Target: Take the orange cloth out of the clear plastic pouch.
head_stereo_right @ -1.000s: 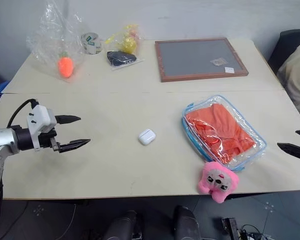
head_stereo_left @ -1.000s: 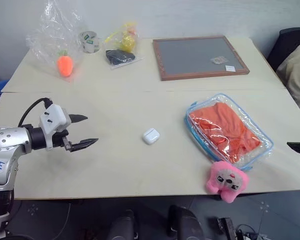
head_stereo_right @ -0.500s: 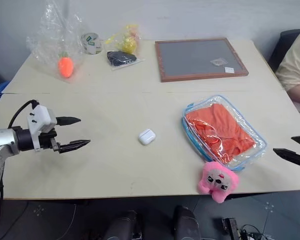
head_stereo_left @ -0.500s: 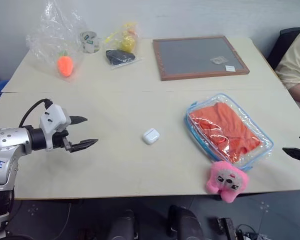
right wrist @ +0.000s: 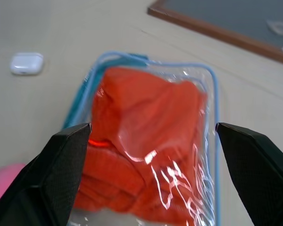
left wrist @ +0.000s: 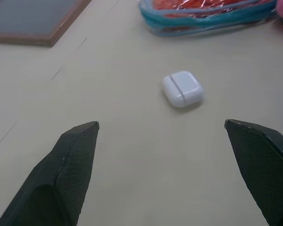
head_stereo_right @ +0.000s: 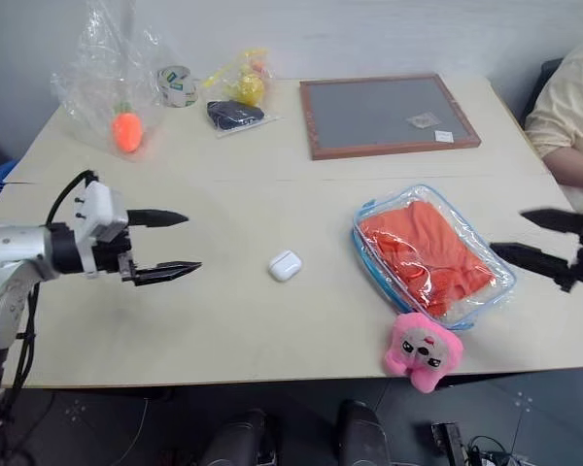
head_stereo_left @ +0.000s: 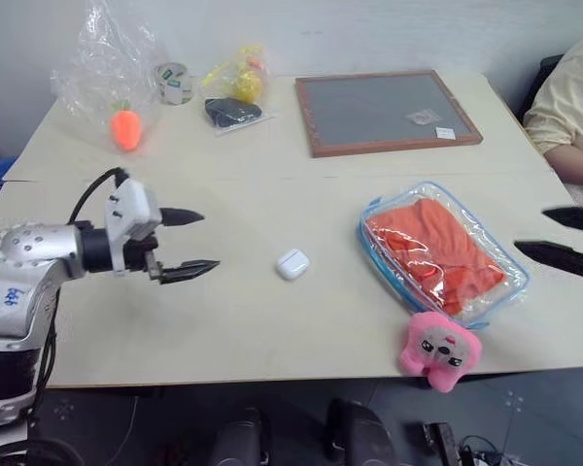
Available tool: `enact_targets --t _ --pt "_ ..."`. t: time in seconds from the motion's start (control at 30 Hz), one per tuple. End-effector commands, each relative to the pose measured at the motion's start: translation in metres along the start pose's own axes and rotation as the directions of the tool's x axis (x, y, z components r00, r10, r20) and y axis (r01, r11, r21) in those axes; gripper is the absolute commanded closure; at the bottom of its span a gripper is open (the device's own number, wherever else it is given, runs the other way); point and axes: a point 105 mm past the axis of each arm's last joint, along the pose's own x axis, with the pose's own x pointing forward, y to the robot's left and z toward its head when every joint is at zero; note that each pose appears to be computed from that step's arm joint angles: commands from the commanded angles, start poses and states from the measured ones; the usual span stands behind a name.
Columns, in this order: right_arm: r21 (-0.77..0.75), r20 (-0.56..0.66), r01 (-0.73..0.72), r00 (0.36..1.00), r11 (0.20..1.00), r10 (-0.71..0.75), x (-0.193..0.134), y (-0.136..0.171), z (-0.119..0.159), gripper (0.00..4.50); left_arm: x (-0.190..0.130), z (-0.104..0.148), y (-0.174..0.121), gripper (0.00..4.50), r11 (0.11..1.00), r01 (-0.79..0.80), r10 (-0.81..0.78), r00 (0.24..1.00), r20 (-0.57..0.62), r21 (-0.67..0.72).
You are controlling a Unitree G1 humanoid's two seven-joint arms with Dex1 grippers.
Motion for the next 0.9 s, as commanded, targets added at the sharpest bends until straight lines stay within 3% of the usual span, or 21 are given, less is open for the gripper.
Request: enact_targets --t 0.03,0.17,0.33,0.4,0.63,0.9 --pt "-0.11 0.043 -0.105 0.993 0.988 0.11 0.025 0.031 0.028 0.11 0.027 0.009 -0.01 0.0 0.999 0.036 -0.036 0.999 -0.011 -0.018" --pt "-0.178 0.073 -0.226 0.968 0.958 0.242 0.043 0.069 0.042 0.11 0.068 0.006 -0.02 0.0 0.995 -0.038 0.032 0.997 -0.065 -0.094" --pt "-0.217 0.094 -0.252 0.956 0.943 0.277 0.059 0.092 0.05 0.11 0.107 -0.007 -0.032 0.0 0.986 -0.113 0.094 0.985 -0.145 -0.126" --pt "-0.215 0.114 -0.256 0.952 0.943 0.284 0.06 0.097 0.054 0.11 0.119 -0.018 -0.032 0.0 0.984 -0.147 0.126 0.972 -0.198 -0.1" --pt "-0.209 0.08 -0.278 0.951 0.937 0.3 0.056 0.104 0.048 0.11 0.152 -0.012 -0.044 0.0 0.978 -0.144 0.118 0.979 -0.169 -0.151" --pt "-0.23 0.064 -0.261 0.957 0.938 0.282 0.055 0.103 0.042 0.11 0.159 -0.026 -0.041 0.0 0.968 -0.186 0.144 0.962 -0.233 -0.167"
